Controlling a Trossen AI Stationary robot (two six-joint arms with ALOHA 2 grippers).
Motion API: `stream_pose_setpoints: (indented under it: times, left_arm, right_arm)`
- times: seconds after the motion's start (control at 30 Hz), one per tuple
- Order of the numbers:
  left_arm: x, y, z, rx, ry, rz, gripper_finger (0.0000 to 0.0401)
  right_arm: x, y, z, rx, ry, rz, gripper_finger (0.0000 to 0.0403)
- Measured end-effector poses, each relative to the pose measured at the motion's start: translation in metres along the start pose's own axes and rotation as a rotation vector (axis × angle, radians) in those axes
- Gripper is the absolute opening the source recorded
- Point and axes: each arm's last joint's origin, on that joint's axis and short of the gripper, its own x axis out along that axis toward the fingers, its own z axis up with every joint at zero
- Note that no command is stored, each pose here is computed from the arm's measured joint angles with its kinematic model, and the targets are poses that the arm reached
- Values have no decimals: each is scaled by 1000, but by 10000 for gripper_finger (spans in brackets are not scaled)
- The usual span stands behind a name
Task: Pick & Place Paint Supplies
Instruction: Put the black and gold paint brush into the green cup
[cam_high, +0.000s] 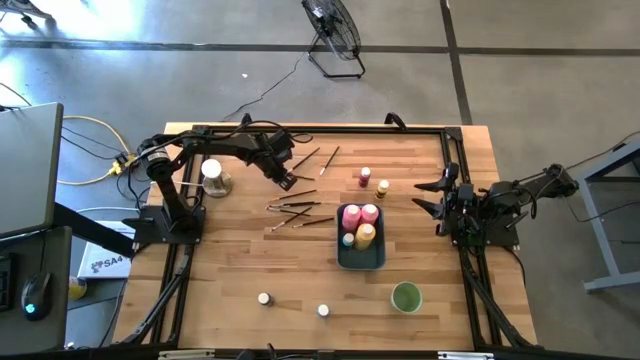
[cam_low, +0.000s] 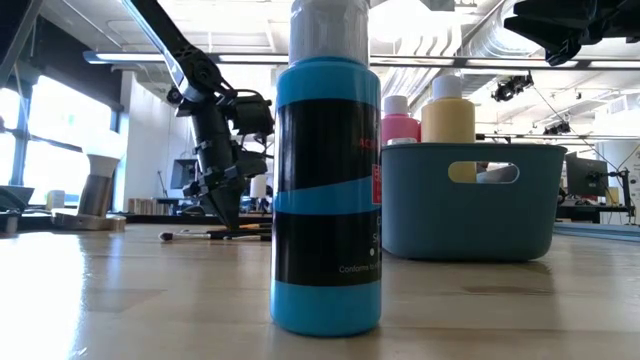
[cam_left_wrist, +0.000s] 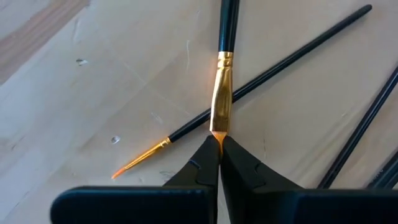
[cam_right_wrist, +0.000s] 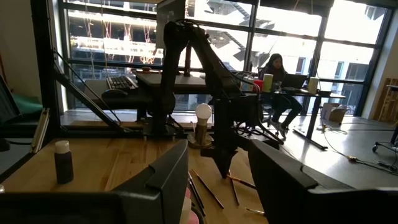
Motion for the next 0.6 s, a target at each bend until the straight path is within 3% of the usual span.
stream_pose_setpoints:
  times: [0.33,0.6]
  left_arm:
    - [-4,-2,0,15,-1,-61,1]
    - [-36,-10,1,40,-77,-143,0]
  right_arm:
    - [0,0,0,0,0,0,162]
    - [0,0,0,0,1,0,162]
